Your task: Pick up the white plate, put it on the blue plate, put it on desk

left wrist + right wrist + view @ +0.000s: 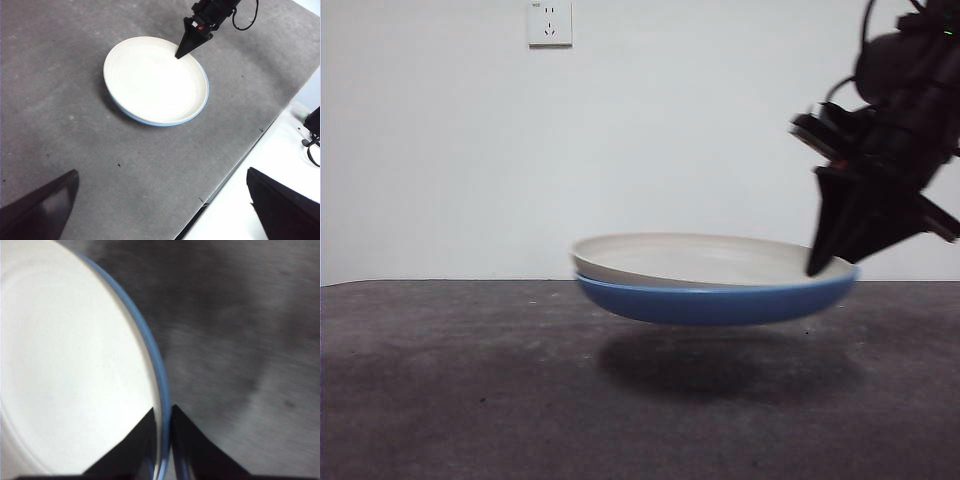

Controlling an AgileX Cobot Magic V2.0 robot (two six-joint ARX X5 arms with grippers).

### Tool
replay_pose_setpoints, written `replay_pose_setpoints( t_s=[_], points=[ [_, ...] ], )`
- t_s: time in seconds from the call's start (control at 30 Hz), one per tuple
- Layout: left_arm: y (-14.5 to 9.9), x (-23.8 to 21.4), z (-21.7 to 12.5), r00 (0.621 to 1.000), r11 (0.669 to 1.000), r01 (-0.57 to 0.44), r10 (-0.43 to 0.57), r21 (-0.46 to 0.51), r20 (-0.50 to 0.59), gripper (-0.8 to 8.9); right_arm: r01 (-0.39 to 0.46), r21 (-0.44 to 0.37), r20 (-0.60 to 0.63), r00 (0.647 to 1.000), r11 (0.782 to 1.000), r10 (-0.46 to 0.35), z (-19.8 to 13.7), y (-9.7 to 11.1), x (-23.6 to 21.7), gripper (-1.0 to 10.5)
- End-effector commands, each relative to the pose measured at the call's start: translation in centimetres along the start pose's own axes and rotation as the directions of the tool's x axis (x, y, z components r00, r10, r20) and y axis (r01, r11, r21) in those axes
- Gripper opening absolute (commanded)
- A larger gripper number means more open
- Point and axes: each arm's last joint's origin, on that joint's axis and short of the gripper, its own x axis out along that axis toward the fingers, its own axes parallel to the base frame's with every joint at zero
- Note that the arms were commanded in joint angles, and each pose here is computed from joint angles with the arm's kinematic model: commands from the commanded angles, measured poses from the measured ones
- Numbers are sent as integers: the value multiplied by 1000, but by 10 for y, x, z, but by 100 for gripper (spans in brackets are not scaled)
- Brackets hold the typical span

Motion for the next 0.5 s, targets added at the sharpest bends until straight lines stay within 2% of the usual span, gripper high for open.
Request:
replay_pose_setpoints(
  t_s=[0.03,0.13,0.27,0.5],
  points=[
    [0,-1,3,1000,1000,6,-7,25,16,603,-36,28,3,999,999,36,4,17,6,8],
    [0,-1,3,1000,1000,6,-7,25,17,603,-55,16,-1,998,998,55,3,33,14,8],
    [0,-1,3,1000,1000,6,-7,25,17,603,-23,3,2,1000,1000,23,1,48,28,8],
    [-1,-1,3,1000,1000,12,-13,29,16,603,-19,12,-45,999,1000,20,-1,53,52,8]
  ],
)
